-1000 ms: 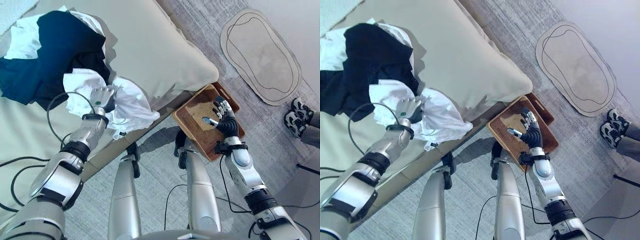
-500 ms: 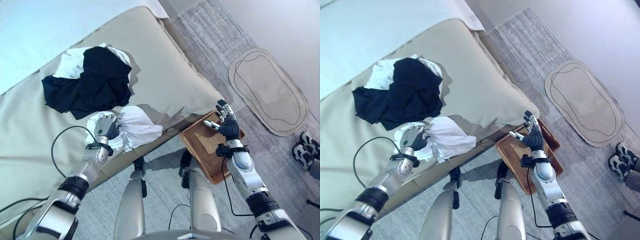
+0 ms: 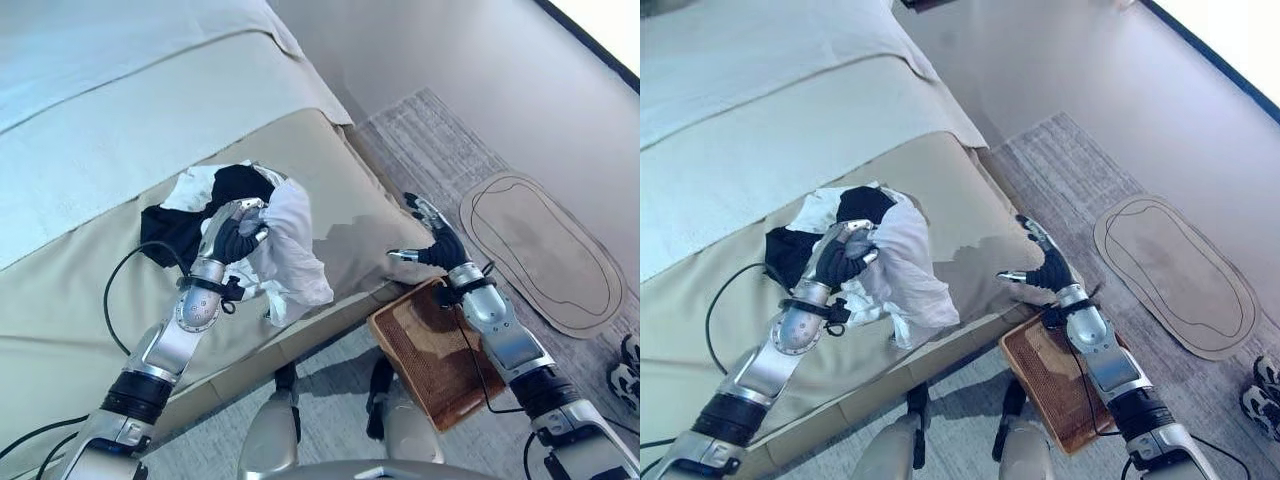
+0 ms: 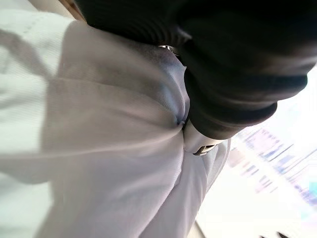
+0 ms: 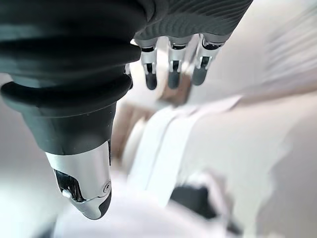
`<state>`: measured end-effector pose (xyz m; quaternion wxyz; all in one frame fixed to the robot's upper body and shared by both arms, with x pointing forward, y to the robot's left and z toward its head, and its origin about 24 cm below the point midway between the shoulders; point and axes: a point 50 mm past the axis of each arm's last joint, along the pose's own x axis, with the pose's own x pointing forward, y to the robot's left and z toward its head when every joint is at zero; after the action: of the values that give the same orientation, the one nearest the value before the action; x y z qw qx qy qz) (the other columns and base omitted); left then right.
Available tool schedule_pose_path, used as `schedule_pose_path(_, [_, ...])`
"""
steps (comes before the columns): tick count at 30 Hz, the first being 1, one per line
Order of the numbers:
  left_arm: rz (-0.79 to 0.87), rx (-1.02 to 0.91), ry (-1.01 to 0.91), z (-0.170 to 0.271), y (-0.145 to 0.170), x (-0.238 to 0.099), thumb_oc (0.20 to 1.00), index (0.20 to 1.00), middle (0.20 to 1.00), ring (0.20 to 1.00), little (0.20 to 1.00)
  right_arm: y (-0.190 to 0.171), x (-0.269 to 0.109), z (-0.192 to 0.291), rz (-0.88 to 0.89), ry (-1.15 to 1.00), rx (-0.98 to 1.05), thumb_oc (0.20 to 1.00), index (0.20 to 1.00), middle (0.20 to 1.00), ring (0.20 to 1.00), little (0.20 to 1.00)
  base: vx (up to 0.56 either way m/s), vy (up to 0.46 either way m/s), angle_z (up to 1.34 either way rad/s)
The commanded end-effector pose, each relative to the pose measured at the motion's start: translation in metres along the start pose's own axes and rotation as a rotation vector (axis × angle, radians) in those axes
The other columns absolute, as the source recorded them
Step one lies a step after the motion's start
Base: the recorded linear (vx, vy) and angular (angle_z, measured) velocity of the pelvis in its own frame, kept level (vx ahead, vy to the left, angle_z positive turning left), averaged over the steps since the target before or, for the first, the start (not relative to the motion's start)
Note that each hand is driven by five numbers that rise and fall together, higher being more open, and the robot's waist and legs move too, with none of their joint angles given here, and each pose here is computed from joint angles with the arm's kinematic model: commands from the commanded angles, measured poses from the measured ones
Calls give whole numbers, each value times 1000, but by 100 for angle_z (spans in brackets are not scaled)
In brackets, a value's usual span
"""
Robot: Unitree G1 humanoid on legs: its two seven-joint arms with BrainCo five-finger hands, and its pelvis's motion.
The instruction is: Pick up clothes into the bucket
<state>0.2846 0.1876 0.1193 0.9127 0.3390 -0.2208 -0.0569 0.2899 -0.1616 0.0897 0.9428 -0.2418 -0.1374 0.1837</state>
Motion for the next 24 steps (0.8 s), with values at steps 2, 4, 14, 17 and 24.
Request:
schedule_pose_path(2, [49,-89,-140,25,21,8,200,200,200,200,200,20,8,20,156,-101,-149,1000,1000,1000,1000,1000,81,-12,5])
schedule_pose_path(4, [33,-120,-161,31,21,10,200,200,200,200,200,31,9,21,189,-107,-149,1000,1000,1000,1000,1000,76,-5,2])
schedule_pose_path(14, [-52,-176,-289,61,16,18,200,200,200,200,200,112,14,37,463,-123,161,1000,1000,1000,1000,1000,26,2,-1])
schedule_pose_path(17, [-61,-212,-316,68,13,20,200,200,200,200,200,130,15,40,500,-107,261,1000,1000,1000,1000,1000,0,0,0])
schedule_pose_path(24, [-78,-349,-347,83,0,18,200,200,200,200,200,153,26,36,451,-36,268,1000,1000,1000,1000,1000,0,0,0])
